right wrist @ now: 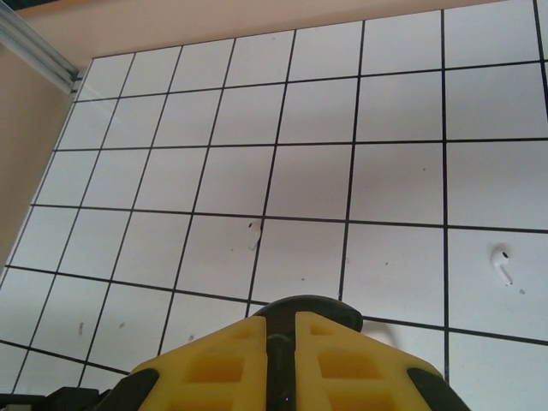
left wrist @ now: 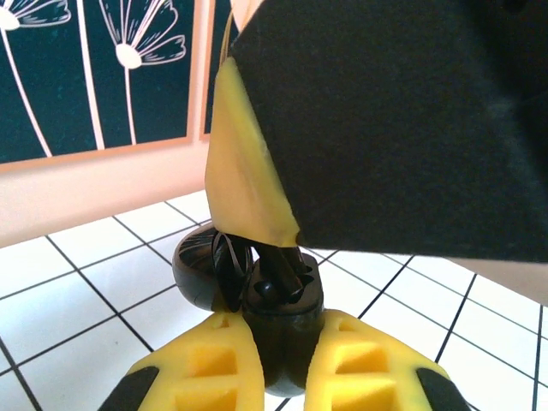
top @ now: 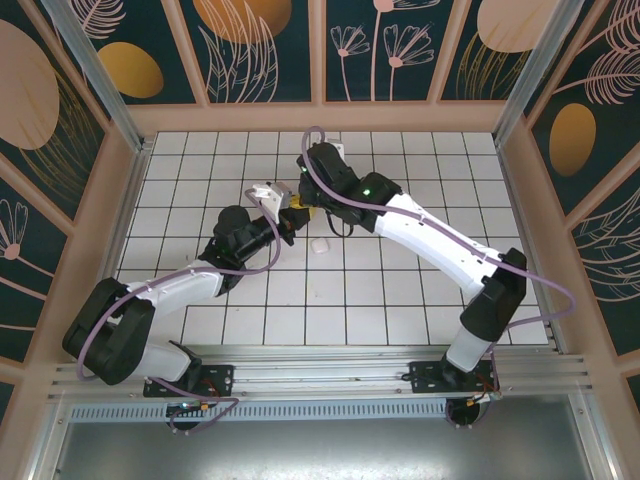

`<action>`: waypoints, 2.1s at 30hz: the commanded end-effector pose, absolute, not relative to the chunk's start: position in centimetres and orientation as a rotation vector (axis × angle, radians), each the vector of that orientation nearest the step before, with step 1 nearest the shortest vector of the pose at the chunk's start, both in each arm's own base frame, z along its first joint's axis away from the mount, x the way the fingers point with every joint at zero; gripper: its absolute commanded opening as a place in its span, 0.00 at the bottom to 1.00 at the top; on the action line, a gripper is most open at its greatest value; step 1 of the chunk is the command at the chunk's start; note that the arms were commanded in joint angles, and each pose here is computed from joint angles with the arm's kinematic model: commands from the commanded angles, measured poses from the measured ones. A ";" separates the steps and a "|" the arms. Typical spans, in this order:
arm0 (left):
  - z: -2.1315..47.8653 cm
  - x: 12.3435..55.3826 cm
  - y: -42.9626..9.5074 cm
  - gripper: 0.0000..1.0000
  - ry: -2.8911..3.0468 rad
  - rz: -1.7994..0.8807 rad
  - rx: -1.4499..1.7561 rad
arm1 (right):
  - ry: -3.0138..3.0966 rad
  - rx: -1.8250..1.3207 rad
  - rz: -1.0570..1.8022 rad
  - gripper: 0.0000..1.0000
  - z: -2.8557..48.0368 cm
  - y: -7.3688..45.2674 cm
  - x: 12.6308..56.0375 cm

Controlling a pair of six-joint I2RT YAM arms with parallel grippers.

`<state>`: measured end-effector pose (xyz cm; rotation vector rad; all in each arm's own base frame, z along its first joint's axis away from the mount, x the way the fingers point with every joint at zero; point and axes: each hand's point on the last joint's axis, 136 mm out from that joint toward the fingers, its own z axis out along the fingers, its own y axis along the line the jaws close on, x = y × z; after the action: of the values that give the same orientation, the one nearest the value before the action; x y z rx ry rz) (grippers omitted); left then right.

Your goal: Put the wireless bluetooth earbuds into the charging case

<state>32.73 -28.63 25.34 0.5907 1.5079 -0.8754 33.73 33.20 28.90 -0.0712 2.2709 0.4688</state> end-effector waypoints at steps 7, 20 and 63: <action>32.0 31.6 -28.8 0.00 1.229 -0.904 0.601 | 2.386 -0.110 0.523 0.12 26.3 32.3 30.7; 32.4 31.1 -28.7 0.00 1.201 -0.912 0.627 | 2.347 -0.236 0.520 0.10 26.5 31.6 29.5; 24.8 34.9 -27.2 0.00 1.543 -0.767 0.538 | 2.154 0.161 0.728 0.08 31.8 24.5 31.0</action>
<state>33.22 -28.80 26.57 0.6182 1.4572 -0.8644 31.59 27.36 32.76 0.0096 2.0942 0.7200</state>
